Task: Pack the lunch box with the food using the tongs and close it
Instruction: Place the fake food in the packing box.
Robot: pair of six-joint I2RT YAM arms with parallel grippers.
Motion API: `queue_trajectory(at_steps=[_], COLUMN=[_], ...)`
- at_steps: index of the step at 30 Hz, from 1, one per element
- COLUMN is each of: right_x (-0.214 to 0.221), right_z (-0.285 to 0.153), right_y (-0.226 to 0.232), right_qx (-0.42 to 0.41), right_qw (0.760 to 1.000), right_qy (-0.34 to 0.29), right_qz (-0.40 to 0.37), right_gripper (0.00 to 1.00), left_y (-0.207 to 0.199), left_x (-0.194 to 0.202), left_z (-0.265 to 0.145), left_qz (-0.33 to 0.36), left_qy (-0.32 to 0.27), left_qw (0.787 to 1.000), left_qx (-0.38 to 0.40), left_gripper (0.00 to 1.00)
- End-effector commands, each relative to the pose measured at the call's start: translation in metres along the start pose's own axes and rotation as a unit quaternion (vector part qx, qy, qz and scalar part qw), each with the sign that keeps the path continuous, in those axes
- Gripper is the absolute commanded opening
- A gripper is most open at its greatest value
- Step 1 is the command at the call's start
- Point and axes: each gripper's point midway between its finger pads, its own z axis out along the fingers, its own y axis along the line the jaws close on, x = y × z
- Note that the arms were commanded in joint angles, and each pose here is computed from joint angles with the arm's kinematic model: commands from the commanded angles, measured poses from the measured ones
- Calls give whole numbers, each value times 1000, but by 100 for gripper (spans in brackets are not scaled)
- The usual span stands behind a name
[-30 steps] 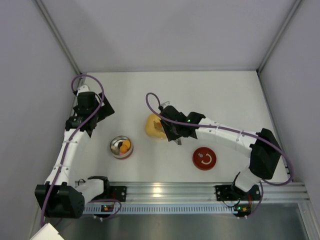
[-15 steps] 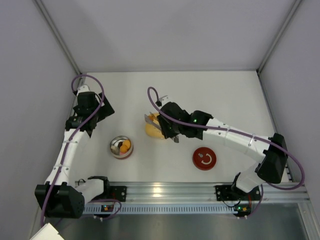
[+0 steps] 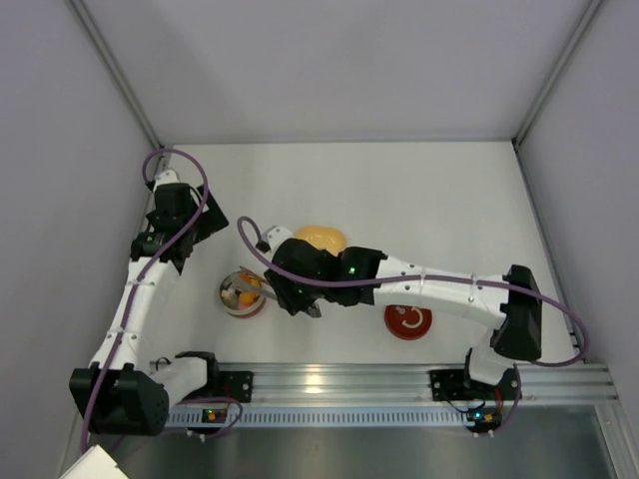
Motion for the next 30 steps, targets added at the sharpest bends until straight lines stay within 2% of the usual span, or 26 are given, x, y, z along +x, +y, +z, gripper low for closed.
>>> queue_trajectory(at_steps=[1, 14, 20, 24, 30], right_x=[-13, 7, 7, 5, -3], right_z=[3, 26, 29, 29, 23], right_y=[26, 34, 35, 34, 24], right_qx=[-32, -43, -41, -39, -16], right_qw=[999, 999, 999, 999, 1000], right_qy=[-16, 15, 16, 13, -3], right_qz=[-8, -16, -21, -20, -19], right_gripper=[32, 34, 40, 48, 50], left_y=[-2, -2, -2, -2, -2], left_x=[-12, -12, -13, -12, -13], left_z=[1, 0, 0, 0, 0], left_qz=[-3, -3, -3, -4, -3], left_qy=[-22, -24, -25, -24, -24], left_qw=[1000, 1000, 1000, 1000, 1000], left_qx=[7, 7, 7, 7, 7], left_gripper=[99, 99, 99, 99, 99])
